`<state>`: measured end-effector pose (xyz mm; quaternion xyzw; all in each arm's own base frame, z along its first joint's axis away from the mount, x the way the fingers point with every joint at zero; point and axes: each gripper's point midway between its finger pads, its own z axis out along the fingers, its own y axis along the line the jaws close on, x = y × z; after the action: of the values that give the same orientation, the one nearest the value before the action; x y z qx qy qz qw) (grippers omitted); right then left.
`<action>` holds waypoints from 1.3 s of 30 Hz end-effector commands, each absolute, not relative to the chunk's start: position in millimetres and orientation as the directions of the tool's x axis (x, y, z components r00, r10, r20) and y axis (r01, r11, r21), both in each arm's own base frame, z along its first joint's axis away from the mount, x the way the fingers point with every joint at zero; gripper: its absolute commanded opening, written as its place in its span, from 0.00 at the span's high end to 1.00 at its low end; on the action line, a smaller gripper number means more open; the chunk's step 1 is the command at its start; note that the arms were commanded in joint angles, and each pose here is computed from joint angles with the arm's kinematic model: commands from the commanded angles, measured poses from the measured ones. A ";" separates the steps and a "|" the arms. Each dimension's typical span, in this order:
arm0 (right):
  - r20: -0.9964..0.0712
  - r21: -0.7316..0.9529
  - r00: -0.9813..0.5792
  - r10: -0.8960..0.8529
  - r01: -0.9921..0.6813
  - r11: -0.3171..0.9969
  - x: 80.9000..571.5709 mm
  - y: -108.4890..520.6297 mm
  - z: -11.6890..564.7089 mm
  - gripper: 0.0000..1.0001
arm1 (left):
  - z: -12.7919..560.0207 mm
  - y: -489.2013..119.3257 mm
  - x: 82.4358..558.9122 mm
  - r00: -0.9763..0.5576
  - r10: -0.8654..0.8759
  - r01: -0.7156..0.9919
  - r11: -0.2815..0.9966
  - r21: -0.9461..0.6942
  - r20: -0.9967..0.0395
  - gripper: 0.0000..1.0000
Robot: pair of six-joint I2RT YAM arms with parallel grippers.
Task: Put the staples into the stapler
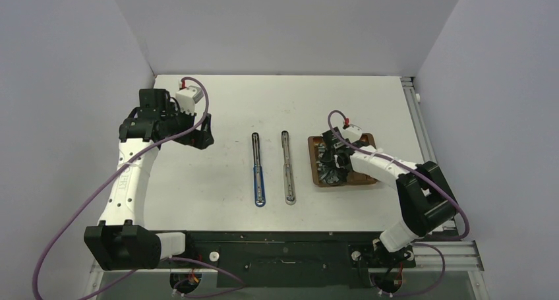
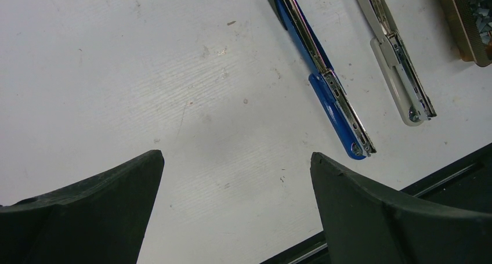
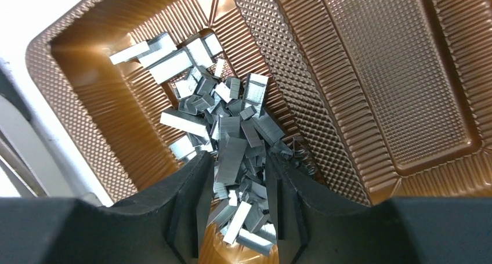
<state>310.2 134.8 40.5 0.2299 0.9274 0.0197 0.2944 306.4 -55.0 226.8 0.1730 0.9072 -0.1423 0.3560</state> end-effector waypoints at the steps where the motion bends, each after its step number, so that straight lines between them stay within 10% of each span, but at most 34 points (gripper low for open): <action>1: -0.545 0.196 -0.716 0.436 0.397 0.897 326.0 141.9 43.8 0.62 | 242.8 -56.6 310.6 -0.657 0.210 0.421 0.899 -0.121 -0.724 0.04; 39: -0.647 0.071 -0.665 0.374 0.436 0.897 336.9 92.6 66.2 0.85 | 246.4 -57.2 312.0 -0.649 0.219 0.431 0.895 -0.115 -0.728 0.04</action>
<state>321.1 113.2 35.2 0.2085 0.9295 -0.0274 0.3031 305.6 -54.0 225.9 0.1705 0.9096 -0.1404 0.3519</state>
